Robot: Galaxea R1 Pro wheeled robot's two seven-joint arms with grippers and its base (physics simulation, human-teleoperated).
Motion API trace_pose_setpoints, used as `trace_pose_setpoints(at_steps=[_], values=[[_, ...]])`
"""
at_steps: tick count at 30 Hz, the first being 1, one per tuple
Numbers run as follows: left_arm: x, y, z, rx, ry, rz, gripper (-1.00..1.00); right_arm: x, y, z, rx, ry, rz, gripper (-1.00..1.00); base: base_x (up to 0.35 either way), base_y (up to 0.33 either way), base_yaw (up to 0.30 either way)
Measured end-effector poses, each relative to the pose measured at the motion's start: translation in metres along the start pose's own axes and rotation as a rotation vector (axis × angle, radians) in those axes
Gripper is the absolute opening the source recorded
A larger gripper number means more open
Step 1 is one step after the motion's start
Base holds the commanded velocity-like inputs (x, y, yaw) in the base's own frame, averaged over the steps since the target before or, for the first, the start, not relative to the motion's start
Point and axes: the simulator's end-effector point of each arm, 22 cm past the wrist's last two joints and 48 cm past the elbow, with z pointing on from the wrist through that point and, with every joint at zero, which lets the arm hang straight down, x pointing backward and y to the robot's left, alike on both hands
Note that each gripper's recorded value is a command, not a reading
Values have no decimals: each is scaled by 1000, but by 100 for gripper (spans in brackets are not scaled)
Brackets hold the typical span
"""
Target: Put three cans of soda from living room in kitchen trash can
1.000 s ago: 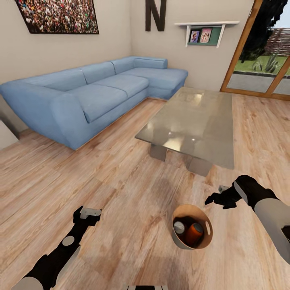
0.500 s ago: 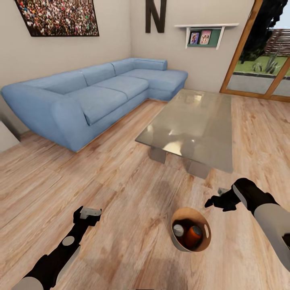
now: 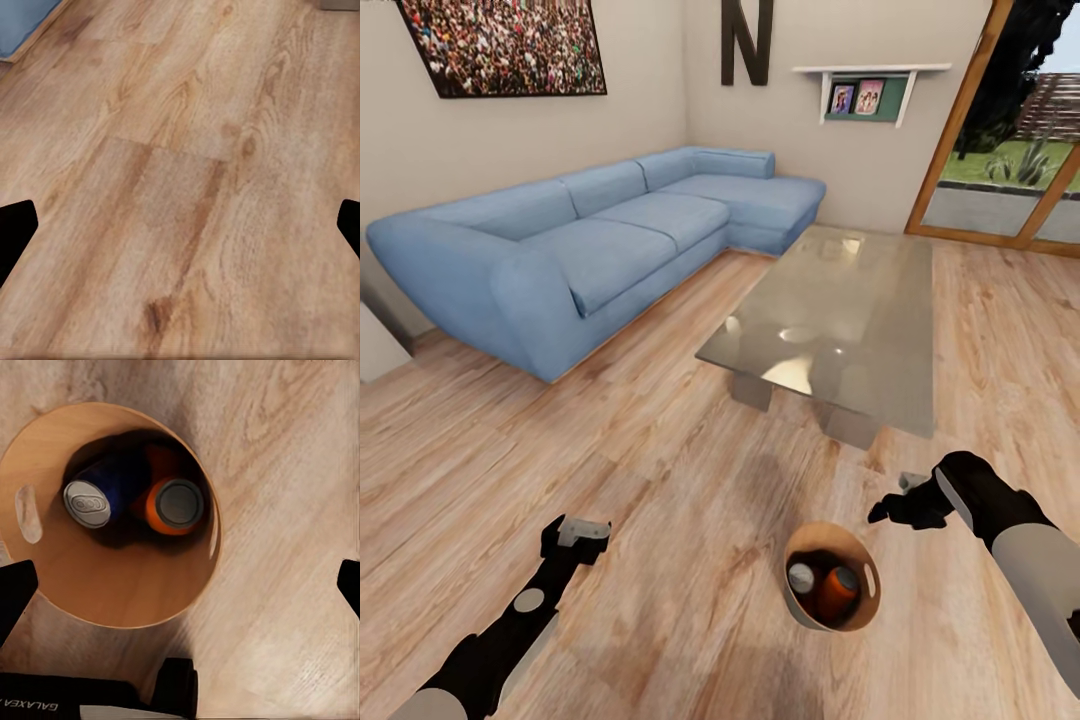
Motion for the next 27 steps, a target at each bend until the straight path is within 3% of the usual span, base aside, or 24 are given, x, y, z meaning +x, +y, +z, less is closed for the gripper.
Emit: trace_pose_setpoints(at_steps=[16, 23, 24, 27], values=[[-17, 10, -15, -4, 30, 6, 100, 18, -15, -16, 66, 22, -7, 100, 0, 0, 0], [24, 22, -30, -23, 141, 21, 100, 41, -24, -8, 141, 16, -113, 100, 0, 0, 0], [43, 20, -36, -20, 187, 22, 100, 60, -27, 0, 166, 27, -151, 100, 0, 0, 0], [50, 20, -42, -18, 217, 25, 100, 75, -28, 3, 174, 39, -171, 100, 0, 0, 0]])
